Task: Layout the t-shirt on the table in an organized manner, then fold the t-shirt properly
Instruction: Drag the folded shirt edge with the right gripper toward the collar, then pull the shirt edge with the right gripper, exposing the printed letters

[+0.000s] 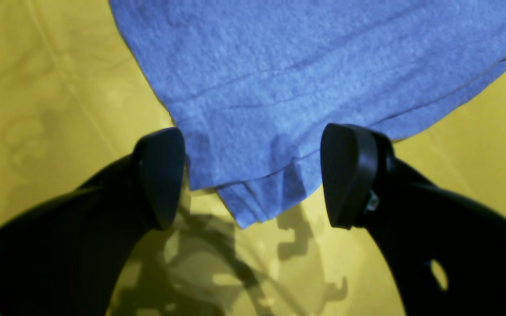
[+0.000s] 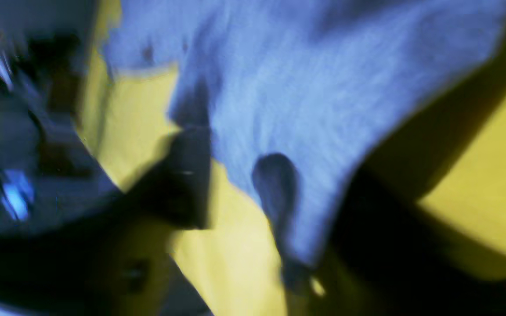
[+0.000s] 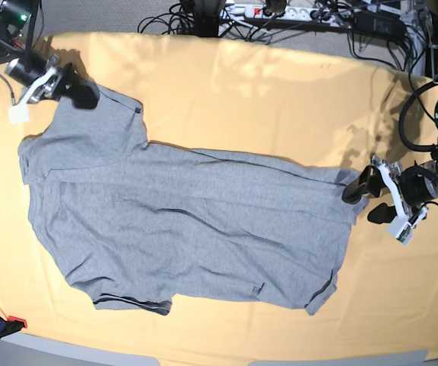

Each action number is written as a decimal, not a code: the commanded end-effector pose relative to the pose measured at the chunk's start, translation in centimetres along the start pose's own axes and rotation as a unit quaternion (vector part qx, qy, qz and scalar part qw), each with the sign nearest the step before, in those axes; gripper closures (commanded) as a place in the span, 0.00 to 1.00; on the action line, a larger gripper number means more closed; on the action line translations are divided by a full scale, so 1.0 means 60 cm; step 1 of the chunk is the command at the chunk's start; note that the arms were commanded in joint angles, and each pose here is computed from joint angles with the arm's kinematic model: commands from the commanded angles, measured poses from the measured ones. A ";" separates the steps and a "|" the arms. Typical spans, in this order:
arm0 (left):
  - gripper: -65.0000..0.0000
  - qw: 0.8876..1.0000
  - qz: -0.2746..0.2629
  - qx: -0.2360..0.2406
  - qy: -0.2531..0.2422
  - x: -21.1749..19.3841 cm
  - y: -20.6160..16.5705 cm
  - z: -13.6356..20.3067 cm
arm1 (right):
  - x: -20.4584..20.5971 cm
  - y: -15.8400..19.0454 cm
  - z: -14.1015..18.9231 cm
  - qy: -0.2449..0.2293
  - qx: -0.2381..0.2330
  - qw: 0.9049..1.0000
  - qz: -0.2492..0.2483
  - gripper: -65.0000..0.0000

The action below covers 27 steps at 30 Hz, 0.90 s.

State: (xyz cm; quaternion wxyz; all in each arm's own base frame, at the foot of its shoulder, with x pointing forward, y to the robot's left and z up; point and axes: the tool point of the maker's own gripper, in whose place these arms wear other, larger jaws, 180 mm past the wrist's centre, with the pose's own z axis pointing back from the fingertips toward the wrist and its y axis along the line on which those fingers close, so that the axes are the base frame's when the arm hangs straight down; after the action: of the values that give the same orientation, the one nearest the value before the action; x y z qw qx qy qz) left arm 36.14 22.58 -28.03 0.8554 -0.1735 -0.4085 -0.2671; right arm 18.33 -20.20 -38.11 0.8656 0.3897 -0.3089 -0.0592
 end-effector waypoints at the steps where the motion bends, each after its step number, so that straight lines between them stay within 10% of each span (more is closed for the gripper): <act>1: 0.26 1.000 -0.011 0.008 -0.024 0.031 0.011 0.016 | 0.016 -0.001 0.003 -0.008 -0.003 1.000 0.004 0.84; 3: 0.26 1.000 -0.010 0.007 -0.025 0.032 0.011 0.016 | 0.033 0.000 0.001 -0.014 -0.002 1.000 0.015 1.00; 19: 0.26 1.000 0.002 -0.008 -0.028 0.032 0.002 0.015 | 0.260 0.142 -0.001 -0.141 0.067 0.967 0.200 1.00; 27: 0.26 1.000 0.002 -0.008 -0.028 0.032 0.001 0.015 | 0.311 0.158 -0.075 -0.094 0.007 0.954 0.284 1.00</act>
State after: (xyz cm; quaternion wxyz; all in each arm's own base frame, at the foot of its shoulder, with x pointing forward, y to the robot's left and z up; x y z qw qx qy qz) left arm 35.88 22.17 -27.83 0.8541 -0.1914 -0.4060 -0.2628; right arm 33.99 -16.91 -26.44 0.8276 0.2856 -0.4601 0.1473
